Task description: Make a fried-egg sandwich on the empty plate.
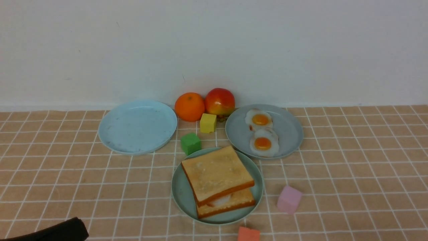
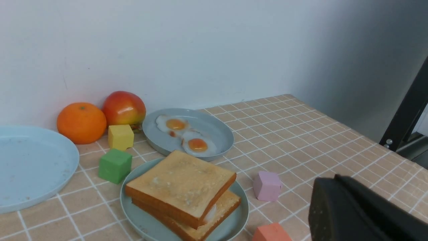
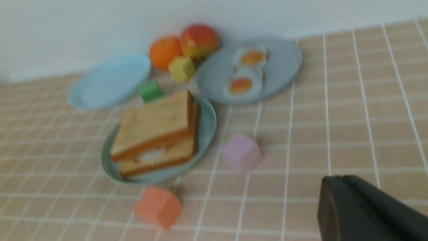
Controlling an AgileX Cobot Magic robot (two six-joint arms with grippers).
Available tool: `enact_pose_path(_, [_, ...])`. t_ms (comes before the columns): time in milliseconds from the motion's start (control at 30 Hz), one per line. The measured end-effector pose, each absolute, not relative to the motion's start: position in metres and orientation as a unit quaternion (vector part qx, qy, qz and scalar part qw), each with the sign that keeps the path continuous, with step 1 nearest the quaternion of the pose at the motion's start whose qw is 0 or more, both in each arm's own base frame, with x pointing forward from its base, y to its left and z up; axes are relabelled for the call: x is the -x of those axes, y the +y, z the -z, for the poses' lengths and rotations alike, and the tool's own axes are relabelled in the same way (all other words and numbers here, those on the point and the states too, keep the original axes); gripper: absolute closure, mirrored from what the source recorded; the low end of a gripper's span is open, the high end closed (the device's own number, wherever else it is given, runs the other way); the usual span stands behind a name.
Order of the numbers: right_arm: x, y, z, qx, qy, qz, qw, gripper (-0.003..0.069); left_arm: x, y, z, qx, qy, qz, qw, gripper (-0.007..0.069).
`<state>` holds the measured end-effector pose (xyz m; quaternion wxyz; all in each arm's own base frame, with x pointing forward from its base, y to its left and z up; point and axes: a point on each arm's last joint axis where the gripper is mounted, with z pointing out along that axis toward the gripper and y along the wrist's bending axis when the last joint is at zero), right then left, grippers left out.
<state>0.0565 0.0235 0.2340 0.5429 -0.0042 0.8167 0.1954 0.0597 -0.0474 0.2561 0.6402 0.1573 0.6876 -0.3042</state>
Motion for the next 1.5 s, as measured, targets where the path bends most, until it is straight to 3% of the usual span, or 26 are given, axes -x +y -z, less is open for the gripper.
enact_pose_path(133, [-0.058, 0.020, -0.207, 0.016, 0.835, -0.155, 0.528, 0.0661, -0.060, -0.047, -0.256, -0.158, 0.687, 0.304, 0.640, 0.0638])
enact_pose_path(400, [-0.051, 0.008, -0.173, -0.007, 0.813, -0.082, 0.576, 0.0673, -0.060, -0.047, -0.256, -0.157, 0.687, 0.304, 0.641, 0.0638])
enact_pose_path(1500, [-0.051, 0.008, -0.174, -0.013, 0.809, -0.083, 0.581, 0.0658, -0.061, -0.046, -0.254, -0.151, 0.685, 0.301, 0.646, 0.0618])
